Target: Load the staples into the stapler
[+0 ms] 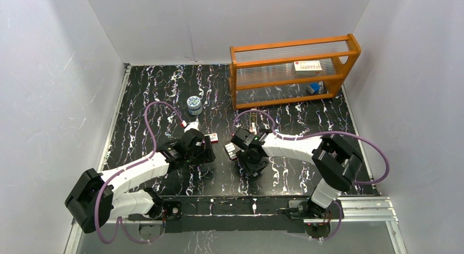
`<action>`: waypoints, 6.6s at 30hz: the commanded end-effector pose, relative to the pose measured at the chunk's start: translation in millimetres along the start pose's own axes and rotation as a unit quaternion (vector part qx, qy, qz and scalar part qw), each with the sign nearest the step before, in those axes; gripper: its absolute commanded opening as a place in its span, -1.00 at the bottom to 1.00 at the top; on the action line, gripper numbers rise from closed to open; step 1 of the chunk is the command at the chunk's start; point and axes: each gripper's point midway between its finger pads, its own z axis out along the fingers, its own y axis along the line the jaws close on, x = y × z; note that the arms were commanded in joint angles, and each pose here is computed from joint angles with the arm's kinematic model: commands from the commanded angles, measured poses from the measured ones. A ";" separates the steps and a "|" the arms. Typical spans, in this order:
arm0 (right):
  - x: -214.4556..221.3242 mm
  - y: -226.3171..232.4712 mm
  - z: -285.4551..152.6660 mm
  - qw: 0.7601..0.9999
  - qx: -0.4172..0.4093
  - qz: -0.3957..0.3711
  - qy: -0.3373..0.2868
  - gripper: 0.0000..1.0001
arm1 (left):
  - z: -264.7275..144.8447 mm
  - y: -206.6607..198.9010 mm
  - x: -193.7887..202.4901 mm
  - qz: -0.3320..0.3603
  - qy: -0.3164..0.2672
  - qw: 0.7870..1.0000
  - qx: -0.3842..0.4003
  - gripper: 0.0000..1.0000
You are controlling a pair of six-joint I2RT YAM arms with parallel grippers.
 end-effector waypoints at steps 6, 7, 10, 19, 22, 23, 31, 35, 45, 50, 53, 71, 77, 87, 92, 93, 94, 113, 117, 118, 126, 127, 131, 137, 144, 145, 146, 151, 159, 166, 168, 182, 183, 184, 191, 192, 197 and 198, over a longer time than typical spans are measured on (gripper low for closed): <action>-18.3 -6.7 -34.4 0.965 0.029 0.238 -0.105 0.19 | -7.6 -0.3 -11.2 -0.009 -0.025 1.000 0.003 0.26; -18.1 -5.5 -33.5 0.957 0.021 0.265 -0.116 0.19 | -7.5 -0.6 -10.2 -0.010 -0.024 1.000 0.005 0.27; -22.0 -1.5 -31.4 0.937 0.001 0.319 -0.140 0.16 | -7.7 -1.2 -9.4 -0.009 -0.022 1.000 0.007 0.26; -5.6 -6.2 -13.5 0.938 0.063 0.328 -0.091 0.14 | -6.7 0.5 -8.7 -0.004 -0.024 1.000 0.007 0.27; -3.0 -4.4 -9.1 0.938 0.066 0.330 -0.084 0.10 | -5.7 -0.7 -7.2 -0.005 -0.020 1.000 0.010 0.27; -2.1 -4.1 -8.2 0.938 0.067 0.330 -0.083 0.08 | -5.3 -0.3 -6.5 -0.004 -0.020 1.000 0.010 0.27; 13.9 -7.8 -4.2 0.939 0.076 0.329 -0.064 -0.14 | -2.8 -0.1 -4.6 -0.005 -0.017 1.000 0.011 0.27; 21.3 -9.0 -7.0 0.944 0.072 0.317 -0.056 -0.21 | -1.6 -0.7 -3.6 -0.003 -0.014 1.000 0.012 0.27; 20.5 -6.2 -8.3 0.956 0.046 0.280 -0.068 -0.30 | -1.0 -1.6 -3.1 -0.003 -0.013 1.000 0.014 0.27; 10.2 -5.5 -11.3 0.958 0.045 0.270 -0.081 -0.12 | -1.4 -0.1 -2.9 -0.002 -0.013 1.000 0.011 0.27; 4.2 -4.9 -11.7 0.961 0.047 0.257 -0.087 -0.07 | -1.0 0.3 -2.5 -0.002 -0.013 1.000 0.011 0.27; -4.7 -14.4 -8.3 0.962 0.071 0.246 -0.091 -0.26 | -2.7 -1.2 -3.3 -0.002 -0.014 1.000 0.015 0.26; -2.1 -14.4 -6.3 0.962 0.072 0.250 -0.082 -0.27 | -2.1 -0.6 -2.3 -0.003 -0.013 1.000 0.014 0.26; -5.2 -17.5 -6.1 0.961 0.064 0.255 -0.085 -0.27 | -2.3 0.1 -3.8 0.000 -0.015 1.000 0.011 0.27; -2.6 -17.4 -3.1 0.963 0.054 0.253 -0.080 -0.35 | -3.3 0.2 -3.0 -0.001 -0.014 1.000 0.011 0.27; -2.5 -16.6 -2.6 0.963 0.051 0.251 -0.078 -0.39 | -3.7 -0.3 -3.8 -0.001 -0.015 1.000 0.012 0.27; -3.0 -15.7 -2.5 0.964 0.049 0.249 -0.078 -0.43 | -3.9 -0.5 -3.8 -0.001 -0.014 1.000 0.012 0.27; -20.6 -20.3 -12.6 0.960 0.057 0.249 -0.112 -0.55 | -18.4 -10.8 -26.9 0.011 -0.040 0.999 0.014 0.27; -23.8 -20.0 -12.5 0.960 0.054 0.248 -0.122 -0.53 | -17.5 -10.1 -25.1 0.011 -0.037 0.999 0.013 0.27; -24.8 -19.9 -12.7 0.959 0.053 0.247 -0.125 -0.53 | -17.3 -10.0 -25.5 0.010 -0.038 0.999 0.013 0.27; -15.8 -22.2 -10.0 0.962 0.059 0.244 -0.107 -0.11 | -15.7 -10.1 -23.6 0.009 -0.034 0.999 0.013 0.27; -12.8 -23.9 -9.4 0.962 0.062 0.244 -0.105 -0.09 | -15.5 -9.6 -23.5 0.010 -0.034 0.999 0.012 0.27; -6.2 -22.2 -9.2 0.965 0.054 0.241 -0.093 -0.07 | -14.6 -7.6 -22.7 0.012 -0.035 0.999 0.010 0.27; -8.6 -17.0 -5.2 0.969 0.050 0.228 -0.080 -0.18 | -12.8 -6.8 -21.3 0.011 -0.034 0.999 0.008 0.27; -9.6 -16.6 -3.8 0.971 0.063 0.224 -0.059 -0.46 | -14.2 -3.8 -19.5 0.010 -0.035 0.999 0.008 0.27; -10.2 -16.4 -4.5 0.970 0.063 0.225 -0.060 -0.48 | -14.7 -4.1 -19.6 0.010 -0.036 0.999 0.008 0.27; -10.8 -16.8 -5.5 0.970 0.065 0.226 -0.062 -0.50 | -14.9 -3.9 -20.3 0.009 -0.037 0.999 0.008 0.27; -19.5 -20.7 -13.7 0.966 0.071 0.234 -0.086 -0.52 | -15.8 -4.4 -20.9 0.009 -0.039 0.999 0.010 0.27; -50.0 -38.4 -38.1 0.951 0.105 0.244 -0.160 -0.51 | -19.3 -8.5 -22.9 0.008 -0.040 0.999 0.017 0.27; -90.0 -60.8 -61.3 0.933 0.109 0.257 -0.226 -0.51 | -20.4 -10.9 -23.8 0.004 -0.039 0.999 0.021 0.27; -102.6 -67.1 -65.8 0.929 0.106 0.257 -0.245 -0.51 | -19.6 -10.9 -23.4 0.004 -0.037 0.999 0.020 0.27; -151.3 -83.4 -60.7 0.924 0.088 0.224 -0.298 -0.51 | -9.5 -24.7 -20.5 -0.002 -0.011 0.999 0.033 0.27; -152.7 -82.9 -60.6 0.924 0.087 0.223 -0.299 -0.51 | -7.8 -24.5 -19.3 -0.003 -0.008 0.999 0.032 0.27; -154.6 -81.8 -60.5 0.924 0.084 0.220 -0.301 -0.51 | -6.0 -24.3 -17.9 -0.005 -0.005 0.999 0.031 0.27; -156.3 -78.6 -51.3 0.929 0.078 0.214 -0.293 -0.50 | 2.5 -27.3 -13.8 -0.005 0.009 0.999 0.032 0.26; -156.2 -78.6 -50.6 0.929 0.078 0.215 -0.292 -0.50 | 3.1 -27.5 -13.8 -0.005 0.009 0.999 0.032 0.26; -155.0 -78.4 -44.6 0.930 0.081 0.217 -0.284 -0.50 | 4.6 -25.5 -11.3 -0.006 0.011 0.999 0.030 0.26; -153.5 -80.0 -42.8 0.931 0.084 0.220 -0.279 -0.50 | 4.7 -24.7 -10.8 -0.006 0.011 0.999 0.029 0.26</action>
